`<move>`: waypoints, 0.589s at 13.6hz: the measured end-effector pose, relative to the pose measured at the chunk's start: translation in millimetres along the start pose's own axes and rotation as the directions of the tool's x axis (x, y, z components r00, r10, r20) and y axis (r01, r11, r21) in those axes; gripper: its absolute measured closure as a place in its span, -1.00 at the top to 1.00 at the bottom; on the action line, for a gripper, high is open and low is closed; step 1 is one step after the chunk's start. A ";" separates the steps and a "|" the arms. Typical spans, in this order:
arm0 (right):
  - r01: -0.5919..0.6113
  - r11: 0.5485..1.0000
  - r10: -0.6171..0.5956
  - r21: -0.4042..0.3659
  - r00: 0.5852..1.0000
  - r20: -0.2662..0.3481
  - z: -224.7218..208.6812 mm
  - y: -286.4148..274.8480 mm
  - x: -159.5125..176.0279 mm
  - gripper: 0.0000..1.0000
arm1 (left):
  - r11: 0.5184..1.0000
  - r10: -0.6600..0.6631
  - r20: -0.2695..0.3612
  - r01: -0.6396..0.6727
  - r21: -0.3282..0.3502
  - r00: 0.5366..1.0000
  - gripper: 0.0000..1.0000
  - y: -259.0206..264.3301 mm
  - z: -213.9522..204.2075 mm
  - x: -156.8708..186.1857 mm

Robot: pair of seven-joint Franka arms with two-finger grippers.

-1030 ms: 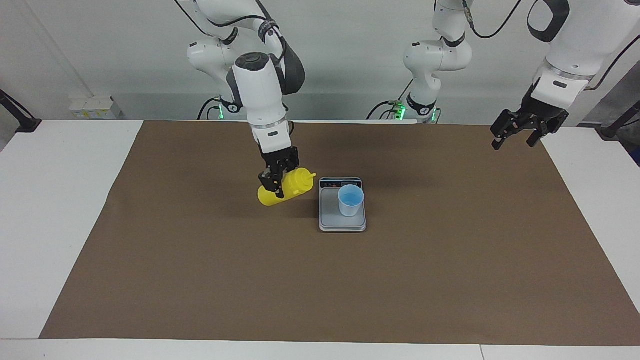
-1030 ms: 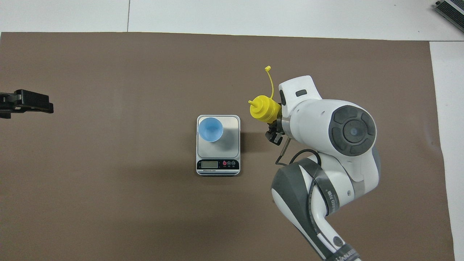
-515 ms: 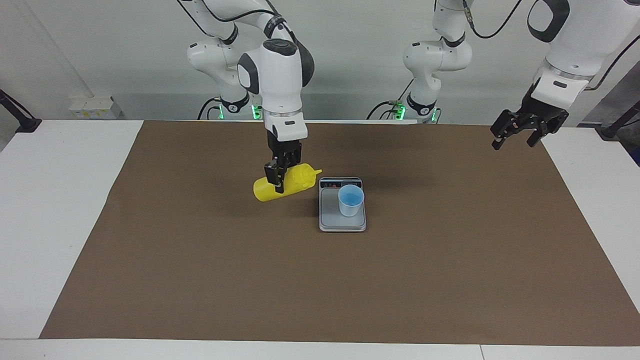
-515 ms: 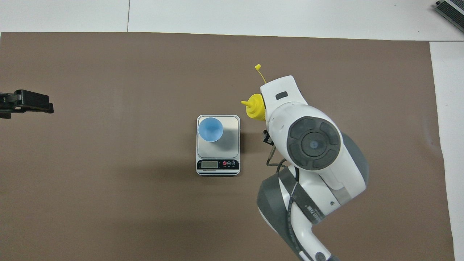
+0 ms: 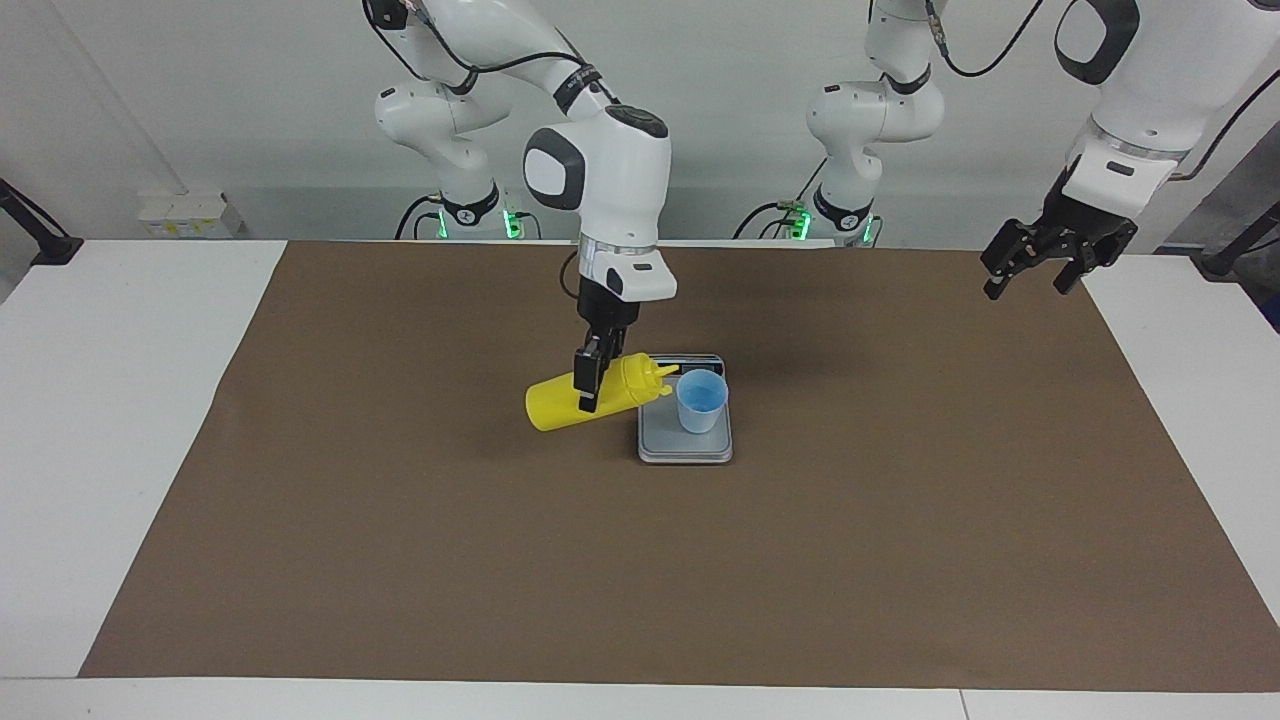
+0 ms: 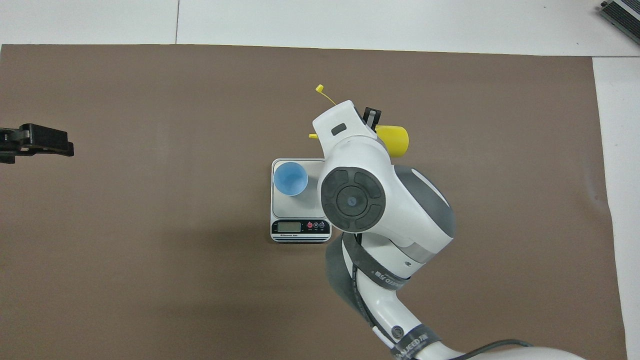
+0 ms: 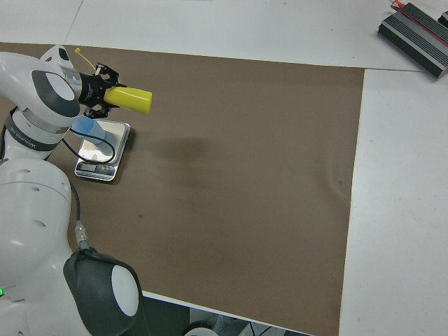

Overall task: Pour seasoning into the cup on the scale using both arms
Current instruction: 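Tilt the yellow bottle nozzle down over the blue cup to pour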

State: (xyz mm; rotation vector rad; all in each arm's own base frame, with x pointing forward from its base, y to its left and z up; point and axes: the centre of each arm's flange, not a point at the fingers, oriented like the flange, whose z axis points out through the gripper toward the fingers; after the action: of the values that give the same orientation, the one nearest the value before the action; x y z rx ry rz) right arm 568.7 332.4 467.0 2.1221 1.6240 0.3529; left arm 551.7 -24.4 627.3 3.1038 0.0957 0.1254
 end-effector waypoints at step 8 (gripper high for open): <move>0.346 0.912 -0.302 -0.220 0.930 0.208 4.5 -42.5 42.7 0.15 | 1.000 0.000 0.000 0.000 0.000 1.000 1.00 0.0 0.0 0.0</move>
State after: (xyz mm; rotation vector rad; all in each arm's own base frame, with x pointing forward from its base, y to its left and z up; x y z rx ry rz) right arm 546.7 381.5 439.6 1.6124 1.6944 0.2481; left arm 551.7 -24.4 627.3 3.1038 0.0957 0.1254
